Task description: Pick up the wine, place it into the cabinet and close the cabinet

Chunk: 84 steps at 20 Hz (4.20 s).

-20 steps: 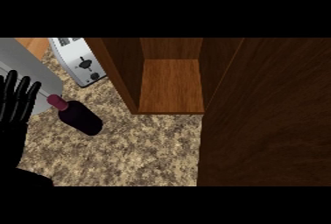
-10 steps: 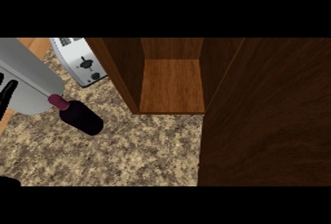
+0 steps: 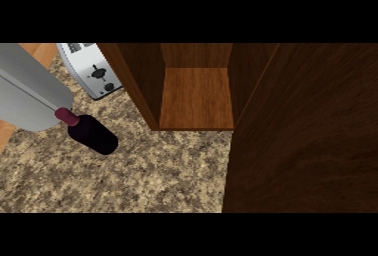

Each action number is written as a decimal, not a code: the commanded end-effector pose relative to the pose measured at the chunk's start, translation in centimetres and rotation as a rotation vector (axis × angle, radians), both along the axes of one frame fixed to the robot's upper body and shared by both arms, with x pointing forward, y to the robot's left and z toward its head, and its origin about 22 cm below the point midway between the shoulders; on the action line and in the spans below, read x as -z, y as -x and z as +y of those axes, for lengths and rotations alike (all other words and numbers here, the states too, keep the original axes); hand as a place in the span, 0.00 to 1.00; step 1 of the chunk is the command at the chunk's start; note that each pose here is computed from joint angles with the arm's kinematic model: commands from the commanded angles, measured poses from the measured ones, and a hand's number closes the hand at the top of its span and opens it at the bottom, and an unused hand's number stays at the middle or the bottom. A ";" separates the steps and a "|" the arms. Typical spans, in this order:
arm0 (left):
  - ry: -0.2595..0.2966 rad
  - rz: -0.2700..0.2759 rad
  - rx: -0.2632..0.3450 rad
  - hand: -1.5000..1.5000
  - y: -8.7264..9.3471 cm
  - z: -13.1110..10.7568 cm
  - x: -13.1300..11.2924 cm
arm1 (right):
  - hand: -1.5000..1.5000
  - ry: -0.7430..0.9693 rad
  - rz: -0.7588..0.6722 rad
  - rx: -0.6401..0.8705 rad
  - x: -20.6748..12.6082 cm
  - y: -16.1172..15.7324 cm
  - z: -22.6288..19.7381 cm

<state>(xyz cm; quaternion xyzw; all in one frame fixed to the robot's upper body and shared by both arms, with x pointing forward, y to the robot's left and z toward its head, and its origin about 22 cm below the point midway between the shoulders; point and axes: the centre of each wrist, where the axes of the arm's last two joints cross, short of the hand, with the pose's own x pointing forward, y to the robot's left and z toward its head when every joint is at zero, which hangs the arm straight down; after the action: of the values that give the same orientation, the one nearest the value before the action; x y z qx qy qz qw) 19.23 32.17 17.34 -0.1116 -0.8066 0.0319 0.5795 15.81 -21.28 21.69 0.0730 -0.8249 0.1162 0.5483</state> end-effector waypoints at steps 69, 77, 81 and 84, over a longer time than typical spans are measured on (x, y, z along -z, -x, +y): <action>-0.050 0.328 -0.185 0.00 -5.4 6.0 26.0 | 0.00 -0.009 -0.048 -0.030 -6.8 2.3 1.1; 0.046 0.354 -0.186 0.00 -7.1 6.2 27.2 | 0.00 -0.025 -0.060 -0.041 -7.1 3.8 1.1; 0.023 0.345 -0.143 0.00 -6.6 3.4 29.5 | 0.00 -0.018 -0.045 -0.032 -8.7 2.4 1.3; 0.024 0.344 -0.147 0.00 -7.2 3.1 29.6 | 0.00 -0.007 -0.048 -0.038 -7.3 3.2 0.8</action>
<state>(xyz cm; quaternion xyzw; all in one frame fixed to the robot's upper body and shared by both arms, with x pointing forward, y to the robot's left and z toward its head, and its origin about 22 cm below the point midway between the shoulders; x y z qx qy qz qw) 25.91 36.39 -11.62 -0.0529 -0.6996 0.1072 0.7045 15.43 -19.38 29.89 0.0594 -0.8463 0.1127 0.5173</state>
